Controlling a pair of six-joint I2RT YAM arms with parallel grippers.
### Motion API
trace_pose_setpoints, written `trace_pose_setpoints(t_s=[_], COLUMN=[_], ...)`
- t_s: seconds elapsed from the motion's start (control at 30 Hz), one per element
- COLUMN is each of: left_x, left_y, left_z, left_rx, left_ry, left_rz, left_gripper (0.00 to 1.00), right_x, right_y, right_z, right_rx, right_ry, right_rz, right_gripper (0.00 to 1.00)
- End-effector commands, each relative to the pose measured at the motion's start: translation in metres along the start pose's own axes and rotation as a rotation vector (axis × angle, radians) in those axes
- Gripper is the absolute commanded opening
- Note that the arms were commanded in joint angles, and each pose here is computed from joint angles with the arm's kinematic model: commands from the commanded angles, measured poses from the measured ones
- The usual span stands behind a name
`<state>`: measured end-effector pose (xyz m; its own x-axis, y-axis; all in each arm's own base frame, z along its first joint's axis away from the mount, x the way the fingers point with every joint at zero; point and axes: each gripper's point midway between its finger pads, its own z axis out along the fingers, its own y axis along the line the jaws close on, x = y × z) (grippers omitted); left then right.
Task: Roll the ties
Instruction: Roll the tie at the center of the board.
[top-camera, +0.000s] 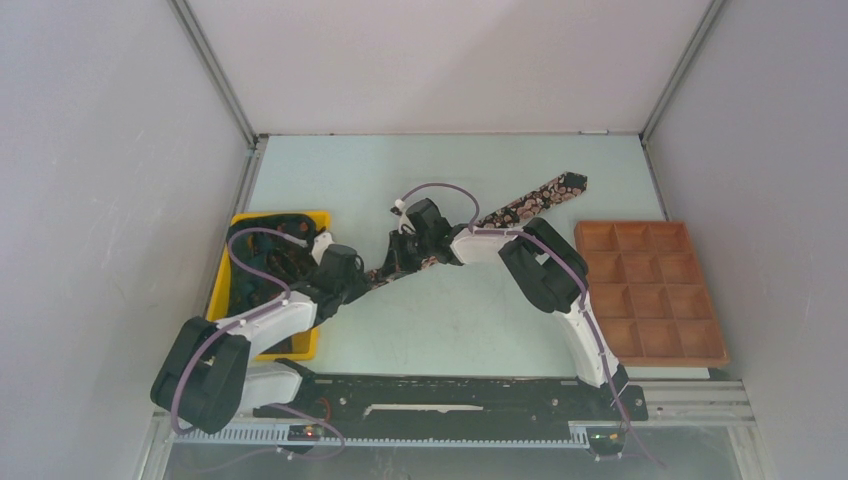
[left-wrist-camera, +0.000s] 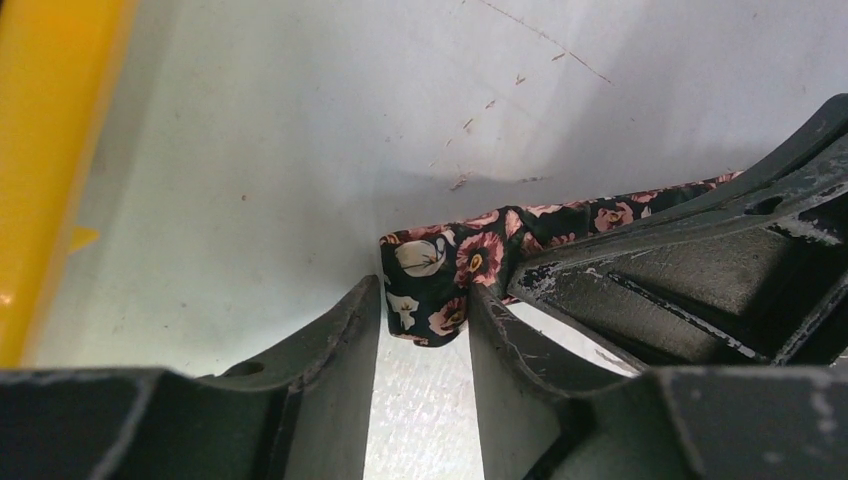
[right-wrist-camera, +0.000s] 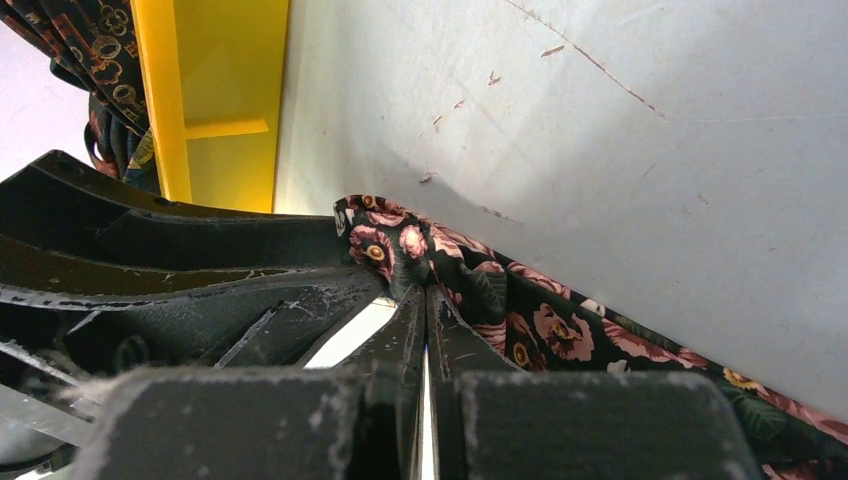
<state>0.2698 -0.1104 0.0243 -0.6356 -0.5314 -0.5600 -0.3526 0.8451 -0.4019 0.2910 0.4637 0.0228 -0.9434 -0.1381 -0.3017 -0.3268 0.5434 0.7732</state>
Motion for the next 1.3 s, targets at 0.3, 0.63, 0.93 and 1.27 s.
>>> trace_pose_setpoints(t_s=[0.3, 0.63, 0.93, 1.27], left_x=[0.001, -0.004, -0.018, -0.03], left_y=[-0.006, 0.006, 0.01, 0.008], left_z=[0.01, -0.002, -0.019, -0.033], left_rx=[0.021, -0.016, -0.034, -0.034], left_ry=[-0.002, -0.032, -0.08, -0.109], left_rz=[-0.028, -0.041, -0.029, -0.011], left_gripper=[0.15, 0.0, 0.0, 0.0], right_x=[0.0, -0.025, -0.025, -0.011], right_y=[-0.006, 0.032, 0.044, 0.034], right_z=[-0.001, -0.023, -0.015, 0.008], right_rx=[0.012, -0.03, -0.016, 0.039], right_ry=[-0.014, -0.069, -0.071, -0.032], right_rz=[-0.008, -0.058, -0.085, -0.088], right_gripper=[0.0, 0.1, 0.15, 0.14])
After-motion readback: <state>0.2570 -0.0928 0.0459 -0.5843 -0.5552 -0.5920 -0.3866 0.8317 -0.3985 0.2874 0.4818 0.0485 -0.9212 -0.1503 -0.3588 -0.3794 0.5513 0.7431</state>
